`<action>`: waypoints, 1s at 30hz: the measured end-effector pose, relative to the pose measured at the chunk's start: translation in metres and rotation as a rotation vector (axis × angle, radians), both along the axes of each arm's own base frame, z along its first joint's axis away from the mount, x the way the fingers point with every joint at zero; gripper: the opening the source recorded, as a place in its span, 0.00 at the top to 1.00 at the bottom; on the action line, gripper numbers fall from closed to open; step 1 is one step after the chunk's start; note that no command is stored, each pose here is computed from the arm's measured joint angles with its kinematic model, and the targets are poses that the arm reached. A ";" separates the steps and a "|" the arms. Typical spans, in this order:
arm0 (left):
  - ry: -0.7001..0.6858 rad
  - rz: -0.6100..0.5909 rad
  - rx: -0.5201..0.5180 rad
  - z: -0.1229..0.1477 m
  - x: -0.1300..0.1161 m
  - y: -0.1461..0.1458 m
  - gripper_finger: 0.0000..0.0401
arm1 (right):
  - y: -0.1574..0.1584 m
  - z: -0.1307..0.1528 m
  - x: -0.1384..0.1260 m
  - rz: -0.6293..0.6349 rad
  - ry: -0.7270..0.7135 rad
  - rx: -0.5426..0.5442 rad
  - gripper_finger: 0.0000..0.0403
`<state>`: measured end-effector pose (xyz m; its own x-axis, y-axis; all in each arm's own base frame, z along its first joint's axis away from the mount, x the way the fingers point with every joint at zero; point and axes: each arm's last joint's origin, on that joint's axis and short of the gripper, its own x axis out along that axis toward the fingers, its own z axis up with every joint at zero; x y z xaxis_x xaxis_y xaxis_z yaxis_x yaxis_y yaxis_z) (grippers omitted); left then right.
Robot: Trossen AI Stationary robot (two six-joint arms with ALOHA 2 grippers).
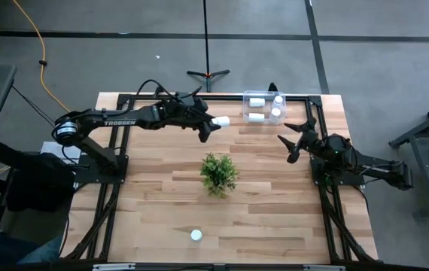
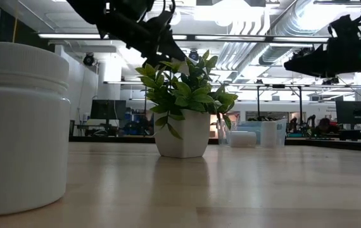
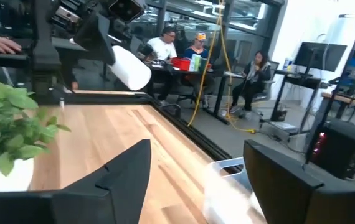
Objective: Pick and place pill bottles into a basket
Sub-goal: Put the left white pill bottle into the transparent bin
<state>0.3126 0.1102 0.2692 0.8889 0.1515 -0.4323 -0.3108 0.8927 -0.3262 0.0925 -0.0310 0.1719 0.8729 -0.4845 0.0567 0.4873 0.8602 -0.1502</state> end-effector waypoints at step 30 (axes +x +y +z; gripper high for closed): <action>-0.085 0.061 -0.075 0.006 0.003 0.001 0.47 | -0.017 0.093 0.058 -0.071 0.094 -0.080 0.38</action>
<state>0.3152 0.1116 0.2756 0.9129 0.1766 -0.3679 -0.3322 0.8451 -0.4188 0.1509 -0.0478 0.2649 0.8397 -0.5429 0.0173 0.5274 0.8074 -0.2644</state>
